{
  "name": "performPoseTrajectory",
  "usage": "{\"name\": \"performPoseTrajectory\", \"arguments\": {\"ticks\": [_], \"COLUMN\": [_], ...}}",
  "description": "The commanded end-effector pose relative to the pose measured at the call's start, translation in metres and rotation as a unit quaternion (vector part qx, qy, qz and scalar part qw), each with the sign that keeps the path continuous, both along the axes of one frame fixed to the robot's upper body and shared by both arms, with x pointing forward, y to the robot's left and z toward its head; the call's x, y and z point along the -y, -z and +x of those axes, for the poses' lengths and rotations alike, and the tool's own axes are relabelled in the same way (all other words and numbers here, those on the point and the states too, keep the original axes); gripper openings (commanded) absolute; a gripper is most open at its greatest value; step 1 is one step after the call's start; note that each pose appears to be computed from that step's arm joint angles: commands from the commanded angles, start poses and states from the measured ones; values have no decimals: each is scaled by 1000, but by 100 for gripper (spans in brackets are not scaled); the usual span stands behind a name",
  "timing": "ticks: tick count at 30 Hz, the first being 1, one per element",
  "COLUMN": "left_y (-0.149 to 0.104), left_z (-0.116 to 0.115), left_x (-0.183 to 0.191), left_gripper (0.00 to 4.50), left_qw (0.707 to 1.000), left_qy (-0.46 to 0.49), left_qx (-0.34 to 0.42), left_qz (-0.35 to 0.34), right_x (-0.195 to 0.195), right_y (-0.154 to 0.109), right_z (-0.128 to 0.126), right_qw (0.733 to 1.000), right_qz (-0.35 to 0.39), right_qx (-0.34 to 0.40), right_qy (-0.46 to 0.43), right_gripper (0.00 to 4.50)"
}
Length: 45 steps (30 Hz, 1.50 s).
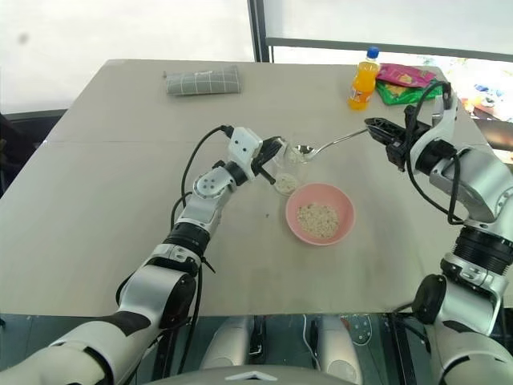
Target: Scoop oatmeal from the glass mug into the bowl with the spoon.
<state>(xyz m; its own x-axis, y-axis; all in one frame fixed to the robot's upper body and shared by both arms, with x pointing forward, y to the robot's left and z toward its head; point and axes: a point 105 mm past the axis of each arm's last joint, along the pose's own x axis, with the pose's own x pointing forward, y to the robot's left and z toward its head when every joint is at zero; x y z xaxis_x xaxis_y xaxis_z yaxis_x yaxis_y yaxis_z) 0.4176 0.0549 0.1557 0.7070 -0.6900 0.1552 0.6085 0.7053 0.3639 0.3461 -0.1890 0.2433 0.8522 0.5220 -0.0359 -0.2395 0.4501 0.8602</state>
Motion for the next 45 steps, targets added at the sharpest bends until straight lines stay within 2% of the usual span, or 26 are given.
{"name": "performPoseTrajectory", "arguments": {"ticks": [1,13,25,37,45], "left_y": [31,38,42,46,49], "left_z": [-4,-7,-6,3,6], "left_x": [-1,-5,-16,-41,-49], "left_gripper": [3,3,3,3,3], "left_qw": [998,997,997,995,993], "left_qy": [10,19,4,-38,-52], "left_qx": [-40,-45,-47,-60,-68], "left_qz": [41,54,61,70,76], "right_x": [7,11,15,29,23], "right_y": [-9,-8,-14,-21,-4], "right_z": [-2,-1,-5,-25,-42], "right_qw": [1000,998,997,994,994], "right_qz": [15,53,60,54,38], "right_qx": [7,10,28,76,82], "right_qy": [20,32,34,51,53], "right_gripper": [0,0,0,0,0]}}
